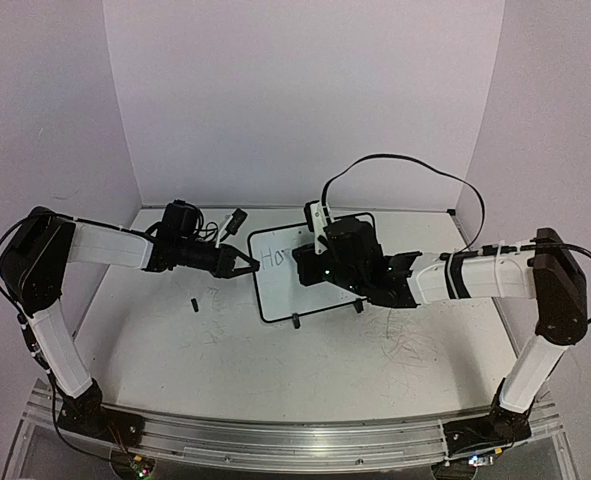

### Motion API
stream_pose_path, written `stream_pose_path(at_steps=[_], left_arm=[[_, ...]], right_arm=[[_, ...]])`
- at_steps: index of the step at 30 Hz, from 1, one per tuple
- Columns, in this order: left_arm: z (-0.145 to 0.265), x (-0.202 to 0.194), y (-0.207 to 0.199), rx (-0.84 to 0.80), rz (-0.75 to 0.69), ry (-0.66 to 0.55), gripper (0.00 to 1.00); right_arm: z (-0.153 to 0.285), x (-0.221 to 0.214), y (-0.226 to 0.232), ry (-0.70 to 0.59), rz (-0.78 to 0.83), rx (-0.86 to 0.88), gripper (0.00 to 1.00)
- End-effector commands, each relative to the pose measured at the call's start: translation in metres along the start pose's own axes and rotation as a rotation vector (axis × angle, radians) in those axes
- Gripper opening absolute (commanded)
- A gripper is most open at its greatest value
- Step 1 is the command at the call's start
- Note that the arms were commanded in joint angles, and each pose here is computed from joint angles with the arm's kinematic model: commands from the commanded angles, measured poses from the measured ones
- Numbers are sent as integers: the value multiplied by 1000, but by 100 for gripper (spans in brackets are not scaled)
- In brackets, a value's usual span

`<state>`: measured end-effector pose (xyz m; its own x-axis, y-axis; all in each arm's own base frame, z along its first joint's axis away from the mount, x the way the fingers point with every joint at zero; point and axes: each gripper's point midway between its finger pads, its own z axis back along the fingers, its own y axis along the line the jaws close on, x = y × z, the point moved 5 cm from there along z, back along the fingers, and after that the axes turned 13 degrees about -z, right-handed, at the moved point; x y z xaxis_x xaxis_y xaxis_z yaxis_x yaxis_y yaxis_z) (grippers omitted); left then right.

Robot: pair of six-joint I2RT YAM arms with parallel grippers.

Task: Write a sentence on the whiteboard

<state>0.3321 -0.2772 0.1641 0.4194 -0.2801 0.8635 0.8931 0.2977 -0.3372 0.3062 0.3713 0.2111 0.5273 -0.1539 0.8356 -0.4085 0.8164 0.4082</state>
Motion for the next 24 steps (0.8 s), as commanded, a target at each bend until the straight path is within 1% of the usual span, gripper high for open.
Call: stream_pose_path(at_steps=[1, 24], left_arm=[[10, 13, -3, 19, -15, -19, 0], [10, 13, -3, 20, -16, -19, 0]], right_arm=[[0, 3, -3, -16, -18, -26, 0], [4, -25, -14, 47, -34, -53, 0]])
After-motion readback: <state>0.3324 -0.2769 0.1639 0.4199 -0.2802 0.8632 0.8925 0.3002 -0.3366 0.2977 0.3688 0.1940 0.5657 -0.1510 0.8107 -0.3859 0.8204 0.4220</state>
